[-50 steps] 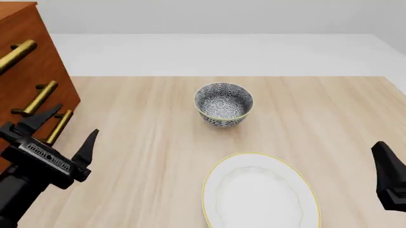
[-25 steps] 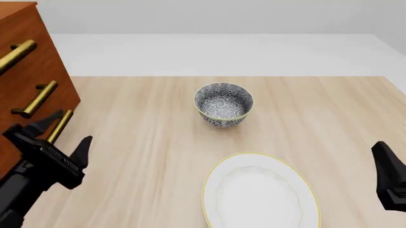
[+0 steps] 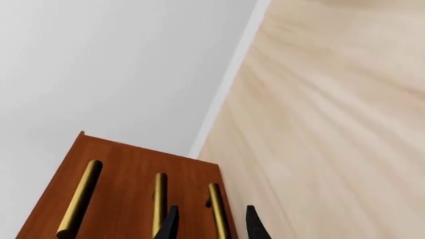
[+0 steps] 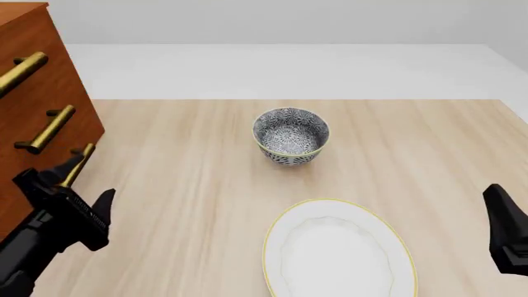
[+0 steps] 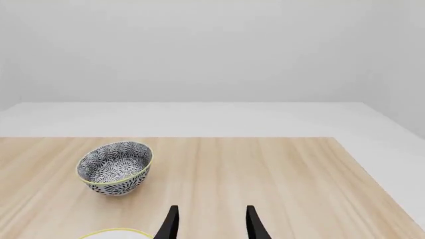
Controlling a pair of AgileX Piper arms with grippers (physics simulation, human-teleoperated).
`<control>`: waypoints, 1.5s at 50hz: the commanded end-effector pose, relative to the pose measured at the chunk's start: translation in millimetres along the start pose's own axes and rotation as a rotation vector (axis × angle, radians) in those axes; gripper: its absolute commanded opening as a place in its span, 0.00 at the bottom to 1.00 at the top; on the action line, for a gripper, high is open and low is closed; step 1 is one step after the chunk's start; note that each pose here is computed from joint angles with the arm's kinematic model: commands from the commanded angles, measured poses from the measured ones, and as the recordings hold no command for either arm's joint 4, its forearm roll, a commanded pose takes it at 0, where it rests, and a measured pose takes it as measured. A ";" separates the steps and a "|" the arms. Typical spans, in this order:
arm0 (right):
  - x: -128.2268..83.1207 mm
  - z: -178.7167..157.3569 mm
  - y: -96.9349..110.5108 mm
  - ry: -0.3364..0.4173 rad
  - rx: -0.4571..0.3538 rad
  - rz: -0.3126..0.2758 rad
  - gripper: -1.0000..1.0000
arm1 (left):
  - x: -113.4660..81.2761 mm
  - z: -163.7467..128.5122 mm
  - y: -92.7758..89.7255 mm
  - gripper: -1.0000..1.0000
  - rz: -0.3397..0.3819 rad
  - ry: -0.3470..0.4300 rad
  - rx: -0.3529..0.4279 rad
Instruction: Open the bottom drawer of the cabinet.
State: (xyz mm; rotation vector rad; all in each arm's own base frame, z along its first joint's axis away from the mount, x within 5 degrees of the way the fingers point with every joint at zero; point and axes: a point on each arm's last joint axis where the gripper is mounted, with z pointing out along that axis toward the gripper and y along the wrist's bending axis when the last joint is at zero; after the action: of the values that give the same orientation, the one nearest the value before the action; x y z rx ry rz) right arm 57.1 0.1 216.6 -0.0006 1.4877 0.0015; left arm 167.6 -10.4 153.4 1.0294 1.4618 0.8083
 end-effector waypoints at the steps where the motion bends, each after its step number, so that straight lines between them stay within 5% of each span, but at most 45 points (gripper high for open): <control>1: -0.3 0.0 0.0 0.000 0.000 0.000 1.00 | 6.3 1.2 -1.8 1.00 0.020 0.037 0.012; 46: 0.0 0.3 0.0 0.000 0.000 0.000 1.00 | 42.8 69.2 -20.0 1.00 0.063 0.178 0.099; 75: -0.4 0.4 0.0 0.000 0.000 0.000 1.00 | 59.5 60.9 -15.7 1.00 0.082 0.254 0.091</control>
State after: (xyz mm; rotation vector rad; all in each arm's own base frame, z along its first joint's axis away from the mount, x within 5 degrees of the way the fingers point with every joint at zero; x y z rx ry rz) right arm 57.4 0.1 217.0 -0.0005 1.4880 0.0020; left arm 229.4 27.8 105.9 1.1035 1.6735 0.9397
